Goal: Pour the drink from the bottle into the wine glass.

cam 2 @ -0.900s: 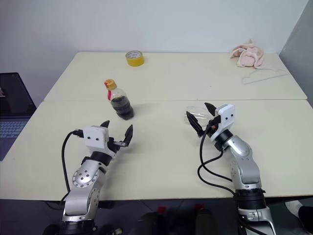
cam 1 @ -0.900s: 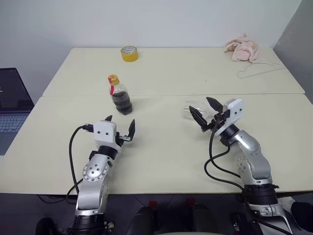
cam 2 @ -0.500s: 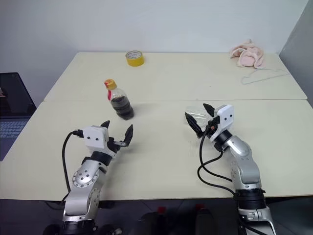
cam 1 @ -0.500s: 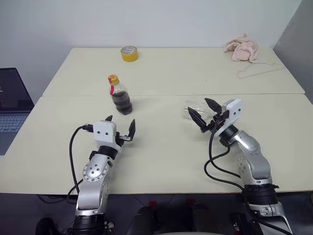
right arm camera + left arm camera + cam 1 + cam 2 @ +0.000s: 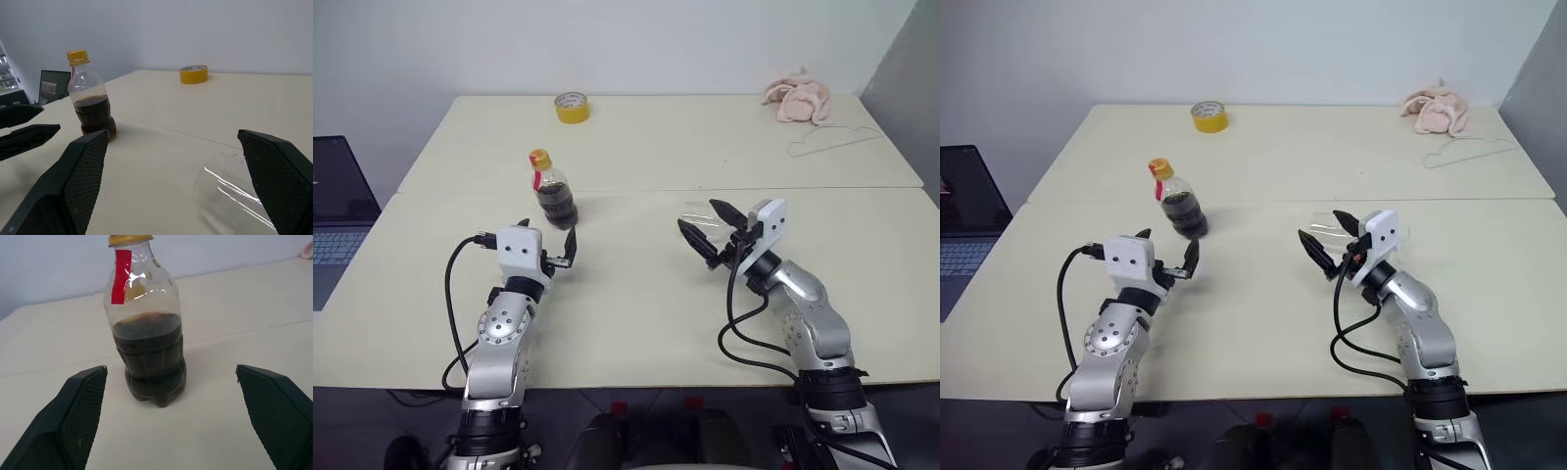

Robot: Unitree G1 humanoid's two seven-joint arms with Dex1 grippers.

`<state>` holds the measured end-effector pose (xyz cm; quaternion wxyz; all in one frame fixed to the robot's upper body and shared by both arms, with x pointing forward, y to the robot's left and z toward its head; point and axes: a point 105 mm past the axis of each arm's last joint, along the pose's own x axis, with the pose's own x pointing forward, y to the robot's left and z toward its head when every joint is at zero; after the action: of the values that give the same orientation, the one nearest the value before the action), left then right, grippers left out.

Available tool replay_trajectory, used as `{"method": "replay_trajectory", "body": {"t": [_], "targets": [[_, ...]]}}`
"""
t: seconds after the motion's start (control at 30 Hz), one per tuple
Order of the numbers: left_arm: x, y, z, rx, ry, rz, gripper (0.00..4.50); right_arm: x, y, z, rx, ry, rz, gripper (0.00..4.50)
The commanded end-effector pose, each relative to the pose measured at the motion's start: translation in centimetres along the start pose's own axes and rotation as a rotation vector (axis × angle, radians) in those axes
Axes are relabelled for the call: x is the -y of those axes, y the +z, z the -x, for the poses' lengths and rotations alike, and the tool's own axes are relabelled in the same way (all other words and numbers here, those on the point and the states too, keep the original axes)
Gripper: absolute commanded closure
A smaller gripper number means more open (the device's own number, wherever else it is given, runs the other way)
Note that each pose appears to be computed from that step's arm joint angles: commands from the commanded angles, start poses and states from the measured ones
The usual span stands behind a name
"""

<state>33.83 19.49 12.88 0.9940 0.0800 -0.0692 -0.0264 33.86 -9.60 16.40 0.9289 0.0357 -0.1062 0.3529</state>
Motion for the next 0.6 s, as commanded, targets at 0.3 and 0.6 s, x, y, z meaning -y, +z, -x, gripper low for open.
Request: {"method": "replay_trajectory", "body": {"t": [0.3, 0.6], "targets": [[-0.1, 1.4, -2.6, 0.035, -0.009, 0.083, 0.04, -1.5, 3.2, -1.0, 0.089, 0.083, 0.018, 0.0], [-0.4, 0.6, -4.0, -0.008, 0.014, 0.037, 0.04, -2.6, 3.6, -1.1, 0.071, 0.16, 0.03, 0.0]]}}
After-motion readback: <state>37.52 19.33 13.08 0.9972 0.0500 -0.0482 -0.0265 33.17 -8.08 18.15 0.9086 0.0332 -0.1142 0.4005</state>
